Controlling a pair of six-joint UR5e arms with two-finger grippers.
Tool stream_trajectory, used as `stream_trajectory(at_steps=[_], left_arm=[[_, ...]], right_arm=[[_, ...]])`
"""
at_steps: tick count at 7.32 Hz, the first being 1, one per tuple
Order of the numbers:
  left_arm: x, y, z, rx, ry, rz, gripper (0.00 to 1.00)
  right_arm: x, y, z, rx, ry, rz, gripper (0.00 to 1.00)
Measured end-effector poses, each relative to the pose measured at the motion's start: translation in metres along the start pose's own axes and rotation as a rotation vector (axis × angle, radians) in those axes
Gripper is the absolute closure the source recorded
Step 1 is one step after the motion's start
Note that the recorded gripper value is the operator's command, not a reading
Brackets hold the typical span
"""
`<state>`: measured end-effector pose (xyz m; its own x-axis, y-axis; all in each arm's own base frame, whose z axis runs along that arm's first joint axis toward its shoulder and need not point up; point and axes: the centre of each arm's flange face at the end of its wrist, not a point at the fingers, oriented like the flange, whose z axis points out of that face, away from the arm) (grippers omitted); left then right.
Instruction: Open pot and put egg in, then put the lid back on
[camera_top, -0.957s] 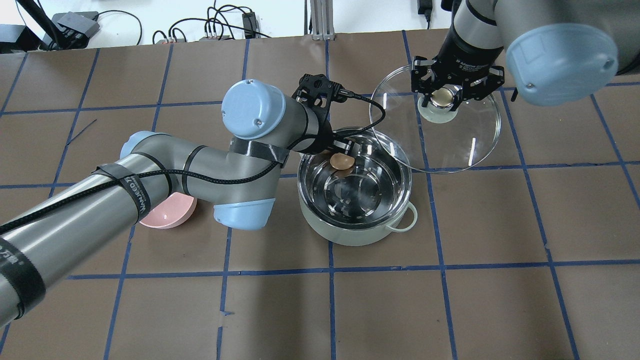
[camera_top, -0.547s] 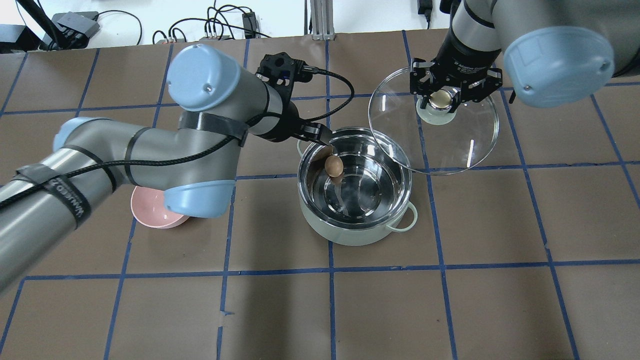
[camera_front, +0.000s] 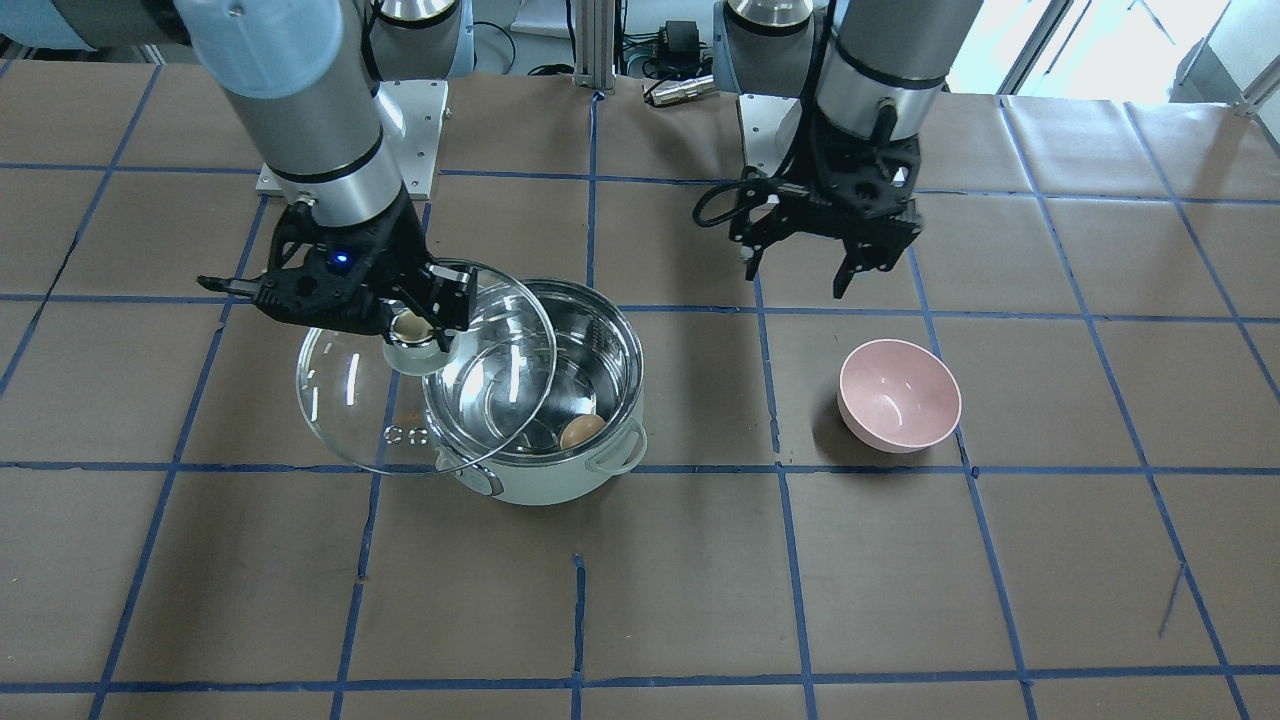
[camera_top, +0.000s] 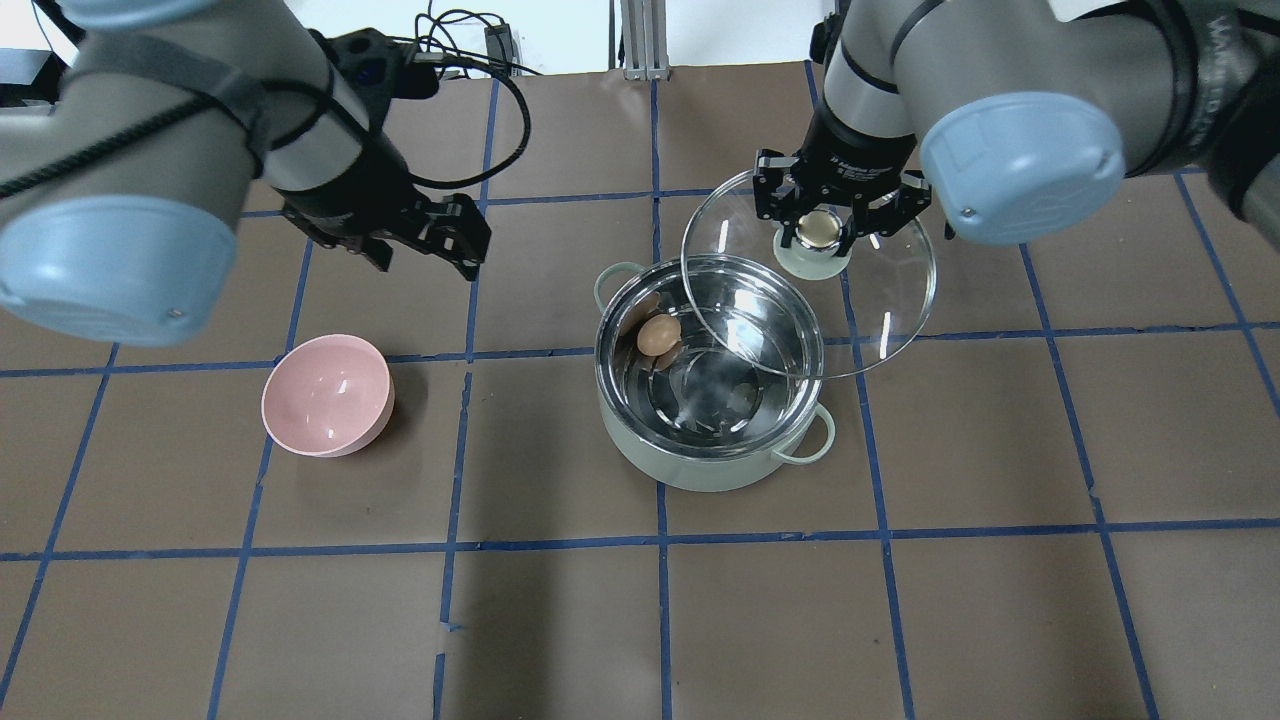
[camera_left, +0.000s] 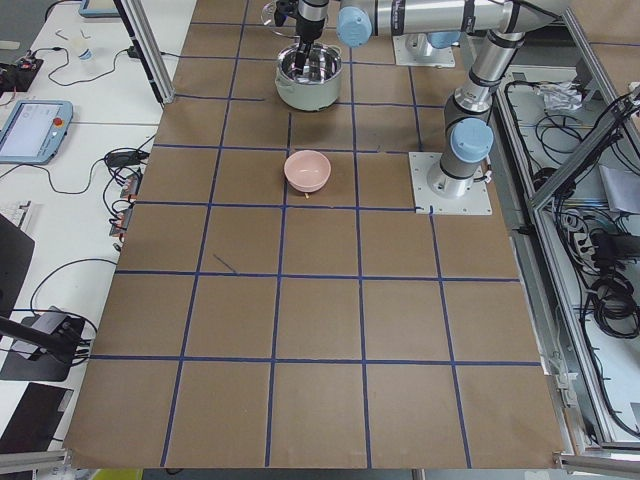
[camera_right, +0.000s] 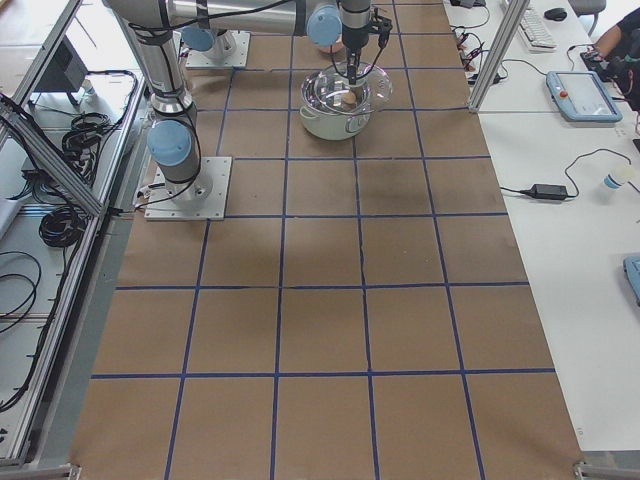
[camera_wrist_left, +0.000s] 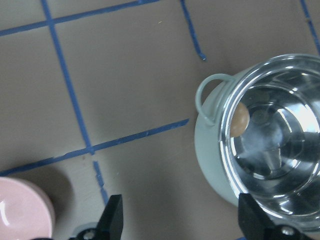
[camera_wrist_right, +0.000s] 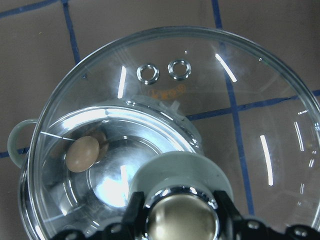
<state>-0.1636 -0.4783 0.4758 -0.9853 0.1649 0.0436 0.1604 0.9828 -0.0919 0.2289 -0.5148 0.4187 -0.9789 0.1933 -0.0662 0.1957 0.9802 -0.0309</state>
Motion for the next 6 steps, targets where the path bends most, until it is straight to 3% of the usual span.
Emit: stream_trajectory(at_steps=[2, 4, 6], left_arm=[[-0.031, -0.002, -0.028, -0.061, -0.025, -0.062, 0.14], [-0.043, -0.003, -0.036, -0.083, -0.062, -0.077, 0.14], [-0.045, -0.002, -0.036, -0.088, -0.070, -0.079, 0.14]], right_arm=[[-0.034, 0.025, 0.030, -0.021, 0.004, 0.052, 0.62], [-0.049, 0.044, 0.059, -0.021, 0.002, 0.072, 0.61], [-0.052, 0.048, 0.065, -0.006, -0.006, 0.085, 0.61]])
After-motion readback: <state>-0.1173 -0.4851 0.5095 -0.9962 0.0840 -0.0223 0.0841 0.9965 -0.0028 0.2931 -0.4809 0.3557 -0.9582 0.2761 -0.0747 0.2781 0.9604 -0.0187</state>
